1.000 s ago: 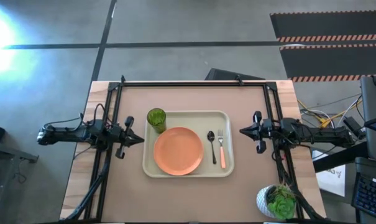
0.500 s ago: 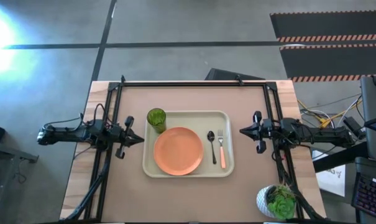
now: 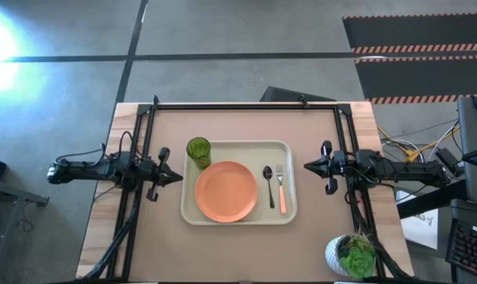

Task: Pick and place plate/cup/fork/spoon on tray
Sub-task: Return to Home Position

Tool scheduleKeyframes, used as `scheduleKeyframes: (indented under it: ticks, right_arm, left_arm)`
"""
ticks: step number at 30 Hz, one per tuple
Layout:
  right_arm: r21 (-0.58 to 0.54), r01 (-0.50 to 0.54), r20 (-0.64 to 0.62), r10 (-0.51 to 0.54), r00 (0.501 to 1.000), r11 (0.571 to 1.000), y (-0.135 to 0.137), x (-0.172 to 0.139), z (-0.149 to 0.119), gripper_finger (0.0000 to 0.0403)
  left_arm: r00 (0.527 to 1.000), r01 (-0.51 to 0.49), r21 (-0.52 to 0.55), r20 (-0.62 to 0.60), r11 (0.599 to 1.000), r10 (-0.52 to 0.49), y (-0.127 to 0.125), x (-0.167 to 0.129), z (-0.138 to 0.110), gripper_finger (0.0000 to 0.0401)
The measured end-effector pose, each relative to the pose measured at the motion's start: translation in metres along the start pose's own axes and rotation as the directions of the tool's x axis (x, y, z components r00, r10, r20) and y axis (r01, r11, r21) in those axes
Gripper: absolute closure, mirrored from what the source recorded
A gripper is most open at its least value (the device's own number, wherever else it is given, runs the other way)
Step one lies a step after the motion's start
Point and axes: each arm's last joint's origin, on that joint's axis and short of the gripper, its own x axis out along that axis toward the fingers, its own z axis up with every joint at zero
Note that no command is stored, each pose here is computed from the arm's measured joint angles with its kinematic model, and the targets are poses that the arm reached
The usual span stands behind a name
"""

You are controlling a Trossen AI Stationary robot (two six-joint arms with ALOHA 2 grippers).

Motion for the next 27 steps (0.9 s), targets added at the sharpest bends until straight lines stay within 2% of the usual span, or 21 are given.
scheduleKeyframes:
  ticks: [27]
  right_arm:
    - [0.0,0.0,0.0,0.0,1.0,1.0,0.0,0.0,0.0,0.0394]
  left_arm:
    - [1.0,-0.007,0.0,0.0,1.0,0.007,0.0002,0.0,0.0,0.0401]
